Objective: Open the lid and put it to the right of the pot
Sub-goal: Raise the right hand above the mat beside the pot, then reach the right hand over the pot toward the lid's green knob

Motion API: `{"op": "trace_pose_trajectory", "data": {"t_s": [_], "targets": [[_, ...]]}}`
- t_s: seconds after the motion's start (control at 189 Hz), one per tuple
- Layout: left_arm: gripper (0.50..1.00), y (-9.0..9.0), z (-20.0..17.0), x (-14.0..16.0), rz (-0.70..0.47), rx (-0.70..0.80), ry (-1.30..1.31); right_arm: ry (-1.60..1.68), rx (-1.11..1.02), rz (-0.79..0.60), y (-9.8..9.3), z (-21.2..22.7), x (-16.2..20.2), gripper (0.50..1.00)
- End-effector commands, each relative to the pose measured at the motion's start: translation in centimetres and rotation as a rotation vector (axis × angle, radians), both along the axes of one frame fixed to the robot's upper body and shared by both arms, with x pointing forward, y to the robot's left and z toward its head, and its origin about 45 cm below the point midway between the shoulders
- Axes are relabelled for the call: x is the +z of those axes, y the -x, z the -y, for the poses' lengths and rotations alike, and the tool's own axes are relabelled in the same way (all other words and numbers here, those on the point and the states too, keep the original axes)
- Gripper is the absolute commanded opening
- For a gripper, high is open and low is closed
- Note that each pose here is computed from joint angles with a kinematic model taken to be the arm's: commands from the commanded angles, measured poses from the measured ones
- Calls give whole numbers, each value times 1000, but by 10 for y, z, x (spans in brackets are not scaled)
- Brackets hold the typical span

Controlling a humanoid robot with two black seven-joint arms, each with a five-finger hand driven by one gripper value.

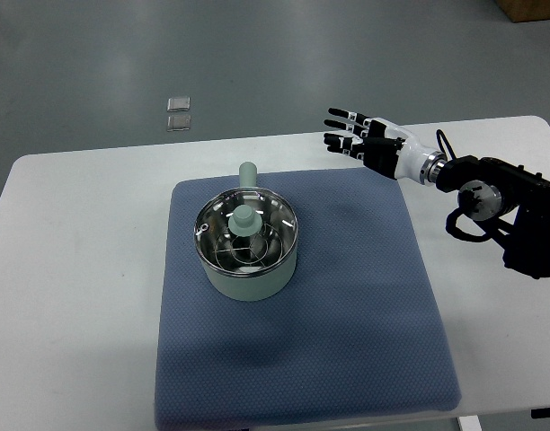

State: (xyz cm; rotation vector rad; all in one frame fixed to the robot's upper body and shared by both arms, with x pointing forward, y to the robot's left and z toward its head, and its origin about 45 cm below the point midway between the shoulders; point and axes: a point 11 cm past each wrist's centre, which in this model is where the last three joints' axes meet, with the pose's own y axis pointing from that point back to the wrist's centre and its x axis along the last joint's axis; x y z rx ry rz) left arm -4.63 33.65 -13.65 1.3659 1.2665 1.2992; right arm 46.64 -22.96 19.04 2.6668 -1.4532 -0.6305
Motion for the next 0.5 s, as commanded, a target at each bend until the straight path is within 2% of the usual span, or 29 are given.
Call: {"op": "trace_pose_trajectory", "data": {"t_s": [0.0, 0.307, 0.312, 0.402, 0.407, 0.497], "targets": [[1000, 1, 0, 0, -1, -1, 1, 16, 38, 18, 1, 6, 5, 928], [1000, 1, 0, 0, -2, -2, 1, 124, 156, 154, -4, 18, 35, 930], [1000, 0, 0, 0, 0, -1, 1, 151, 182, 191, -6, 17, 44, 928], [1000, 1, 0, 0, -1, -1, 1, 179, 202, 216, -7, 16, 49, 930], [1000, 0, 0, 0, 0, -1, 2, 225, 214, 251, -10, 21, 56, 928], [1000, 0, 0, 0, 0, -1, 1, 321, 260, 311, -13, 23, 68, 928]]}}
